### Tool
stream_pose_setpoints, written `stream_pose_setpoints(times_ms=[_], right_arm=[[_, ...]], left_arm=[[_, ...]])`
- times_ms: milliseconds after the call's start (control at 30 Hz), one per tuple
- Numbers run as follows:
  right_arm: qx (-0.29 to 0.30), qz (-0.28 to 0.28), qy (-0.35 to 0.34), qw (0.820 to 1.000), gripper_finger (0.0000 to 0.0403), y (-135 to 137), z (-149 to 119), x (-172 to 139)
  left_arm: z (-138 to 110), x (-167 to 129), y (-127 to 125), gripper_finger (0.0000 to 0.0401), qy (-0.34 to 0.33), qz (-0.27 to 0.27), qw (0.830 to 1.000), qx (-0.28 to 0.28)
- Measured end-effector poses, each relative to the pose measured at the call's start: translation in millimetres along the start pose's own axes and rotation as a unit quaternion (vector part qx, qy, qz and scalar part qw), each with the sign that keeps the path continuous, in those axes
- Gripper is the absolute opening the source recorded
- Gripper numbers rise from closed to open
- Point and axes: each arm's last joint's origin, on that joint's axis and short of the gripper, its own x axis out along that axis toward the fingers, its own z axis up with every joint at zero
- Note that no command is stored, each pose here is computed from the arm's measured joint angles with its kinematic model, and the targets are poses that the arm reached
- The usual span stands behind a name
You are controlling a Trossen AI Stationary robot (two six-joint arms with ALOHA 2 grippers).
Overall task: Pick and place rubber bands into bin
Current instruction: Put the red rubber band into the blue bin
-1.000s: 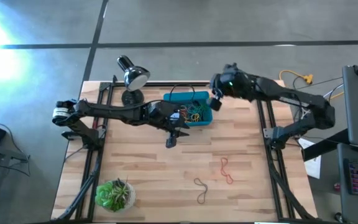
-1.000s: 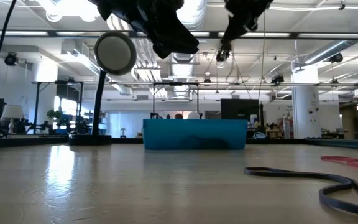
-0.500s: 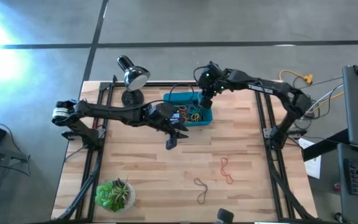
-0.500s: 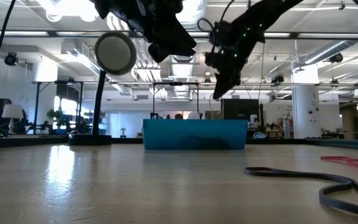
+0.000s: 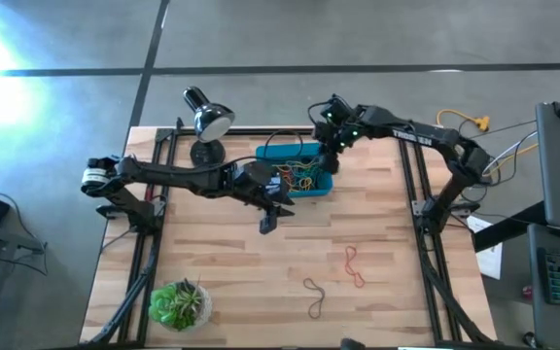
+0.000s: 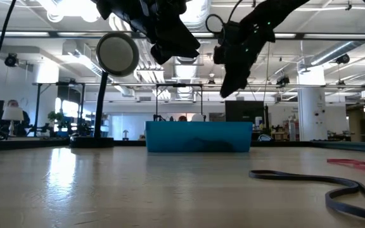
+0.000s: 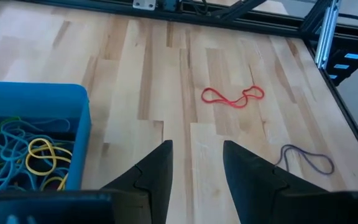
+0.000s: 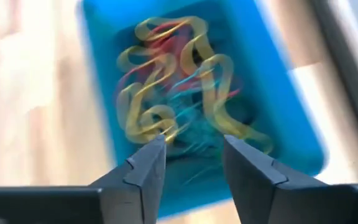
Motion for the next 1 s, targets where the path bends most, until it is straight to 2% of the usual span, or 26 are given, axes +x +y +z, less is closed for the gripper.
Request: stream_pose_setpoints(times_ms=[167,300,533,733,867,1000], right_arm=[[-0.006,0.086,0.058,0.995,0.0159,25,-22,-21],[-0.007,0.120,0.105,0.987,0.0161,52,-49,-28],[0.013,0.142,0.134,0.981,0.0152,96,-103,-21],[0.045,0.166,0.109,0.979,0.0143,126,-136,-2],[0.030,0.183,0.104,0.977,0.0139,147,-153,12],[-0.005,0.159,0.120,0.980,0.0139,165,-169,21]], left_arm=[[0,0,0,0.0125,0.000,0.000,1.000,0.015],[-1,1,1,0.0125,0.001,0.004,1.000,0.026],[-1,2,1,0.0125,0.001,0.005,0.999,0.048],[-1,2,1,0.0125,0.001,0.008,0.999,0.053],[-1,2,1,0.0125,0.001,0.008,0.999,0.052],[-1,2,1,0.0125,0.001,0.008,0.999,0.051]])
